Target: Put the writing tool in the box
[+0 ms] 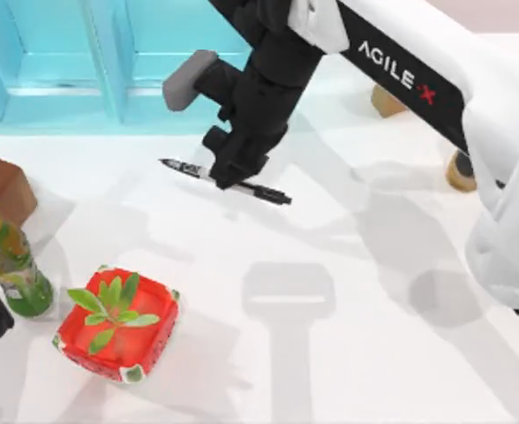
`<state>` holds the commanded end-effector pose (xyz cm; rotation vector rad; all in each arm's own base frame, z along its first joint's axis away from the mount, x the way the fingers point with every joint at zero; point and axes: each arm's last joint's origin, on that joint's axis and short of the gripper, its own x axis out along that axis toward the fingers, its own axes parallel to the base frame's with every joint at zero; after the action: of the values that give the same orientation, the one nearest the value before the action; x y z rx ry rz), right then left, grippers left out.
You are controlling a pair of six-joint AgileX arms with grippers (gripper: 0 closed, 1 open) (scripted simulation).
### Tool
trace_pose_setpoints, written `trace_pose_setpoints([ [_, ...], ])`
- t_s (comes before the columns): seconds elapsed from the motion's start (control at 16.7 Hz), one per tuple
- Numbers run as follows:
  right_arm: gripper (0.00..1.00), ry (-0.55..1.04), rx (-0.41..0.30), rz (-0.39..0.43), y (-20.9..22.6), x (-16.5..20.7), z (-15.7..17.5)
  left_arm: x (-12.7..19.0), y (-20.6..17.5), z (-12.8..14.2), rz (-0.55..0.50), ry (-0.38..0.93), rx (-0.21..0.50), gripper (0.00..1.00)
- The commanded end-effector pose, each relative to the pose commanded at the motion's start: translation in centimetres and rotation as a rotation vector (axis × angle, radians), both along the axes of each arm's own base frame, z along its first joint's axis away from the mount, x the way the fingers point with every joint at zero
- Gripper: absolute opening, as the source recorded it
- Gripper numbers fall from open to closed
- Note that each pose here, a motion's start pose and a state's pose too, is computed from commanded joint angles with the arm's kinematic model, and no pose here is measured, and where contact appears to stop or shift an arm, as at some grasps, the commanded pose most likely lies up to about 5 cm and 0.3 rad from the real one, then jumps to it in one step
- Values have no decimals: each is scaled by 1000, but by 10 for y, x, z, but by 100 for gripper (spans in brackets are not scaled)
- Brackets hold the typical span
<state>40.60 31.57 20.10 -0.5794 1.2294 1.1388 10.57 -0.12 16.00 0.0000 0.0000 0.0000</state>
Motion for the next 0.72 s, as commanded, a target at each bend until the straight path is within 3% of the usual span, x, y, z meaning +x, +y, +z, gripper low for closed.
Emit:
trace_pose_setpoints([
  [0.48,0,14,-5,-18,-5,0,6,0,0,0,0,0,0,100],
  [0.6,0,57,-34,-113,-25,11,5,0,0,0,0,0,0,100],
  [0.72,0,84,-65,-276,-60,27,16,0,0,0,0,0,0,100],
])
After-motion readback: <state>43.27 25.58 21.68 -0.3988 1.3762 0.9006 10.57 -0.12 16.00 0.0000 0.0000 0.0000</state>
